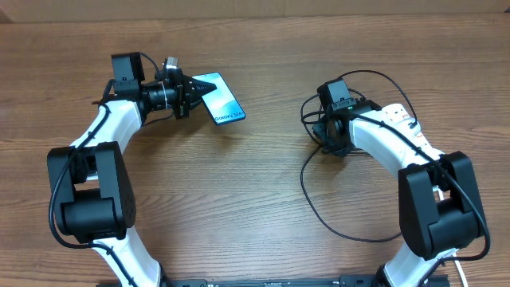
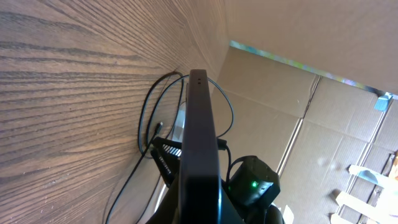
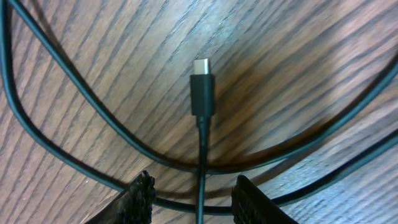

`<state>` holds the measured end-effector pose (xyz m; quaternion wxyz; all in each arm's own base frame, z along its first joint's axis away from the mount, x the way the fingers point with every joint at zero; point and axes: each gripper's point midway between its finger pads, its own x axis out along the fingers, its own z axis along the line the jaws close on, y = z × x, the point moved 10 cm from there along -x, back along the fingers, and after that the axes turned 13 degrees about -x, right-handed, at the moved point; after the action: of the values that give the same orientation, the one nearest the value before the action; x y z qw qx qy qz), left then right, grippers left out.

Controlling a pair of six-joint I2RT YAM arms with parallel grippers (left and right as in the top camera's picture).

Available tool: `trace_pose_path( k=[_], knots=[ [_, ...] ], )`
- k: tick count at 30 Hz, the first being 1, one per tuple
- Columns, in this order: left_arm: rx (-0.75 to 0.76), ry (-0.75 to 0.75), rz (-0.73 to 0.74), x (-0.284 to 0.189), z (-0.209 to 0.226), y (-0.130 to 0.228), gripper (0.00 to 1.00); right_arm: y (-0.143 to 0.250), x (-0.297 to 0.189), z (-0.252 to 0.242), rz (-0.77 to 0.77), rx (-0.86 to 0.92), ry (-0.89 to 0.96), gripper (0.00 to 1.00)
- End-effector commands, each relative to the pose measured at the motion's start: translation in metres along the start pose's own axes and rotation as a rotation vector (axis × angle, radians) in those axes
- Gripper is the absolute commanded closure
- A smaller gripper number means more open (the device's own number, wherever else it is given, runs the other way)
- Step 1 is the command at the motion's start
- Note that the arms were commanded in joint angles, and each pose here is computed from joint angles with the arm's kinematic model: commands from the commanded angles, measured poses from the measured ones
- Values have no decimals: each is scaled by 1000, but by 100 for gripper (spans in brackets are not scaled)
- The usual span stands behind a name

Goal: Plug charger to phone and switch on socket
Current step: 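Move the right gripper to the black cable and grasp its USB-C plug, then carry the plug with the right gripper to the phone's bottom port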

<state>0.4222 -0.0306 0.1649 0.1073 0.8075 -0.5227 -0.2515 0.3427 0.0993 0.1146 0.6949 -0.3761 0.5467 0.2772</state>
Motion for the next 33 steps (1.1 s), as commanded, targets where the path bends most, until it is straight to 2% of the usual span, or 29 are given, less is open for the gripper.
trace_pose_path(
  k=[1, 3, 7, 15, 19, 24, 30, 33],
  knots=[
    [34, 18, 52, 3, -5, 5, 95, -2, -2, 7, 3, -6, -30, 60],
    [34, 18, 52, 3, -5, 5, 94, 2, 4, 7, 33, -9, -26, 64],
    [34, 18, 51, 3, -5, 5, 94, 5, 19, 6, 67, -12, -5, 66],
    [34, 18, 52, 2, -5, 5, 94, 5, 29, 8, 67, -16, -5, 96],
    [35, 19, 52, 2, -5, 5, 96, 0, 25, 11, 43, -40, -14, 96],
    [34, 19, 52, 2, -5, 5, 96, -20, 2, 22, -93, -121, -20, 96],
    [35, 18, 52, 2, -5, 5, 96, -34, -54, 37, -179, -221, -161, 96],
    [35, 19, 52, 2, -5, 5, 96, -27, -82, 39, -136, -334, -290, 96]
  ],
)
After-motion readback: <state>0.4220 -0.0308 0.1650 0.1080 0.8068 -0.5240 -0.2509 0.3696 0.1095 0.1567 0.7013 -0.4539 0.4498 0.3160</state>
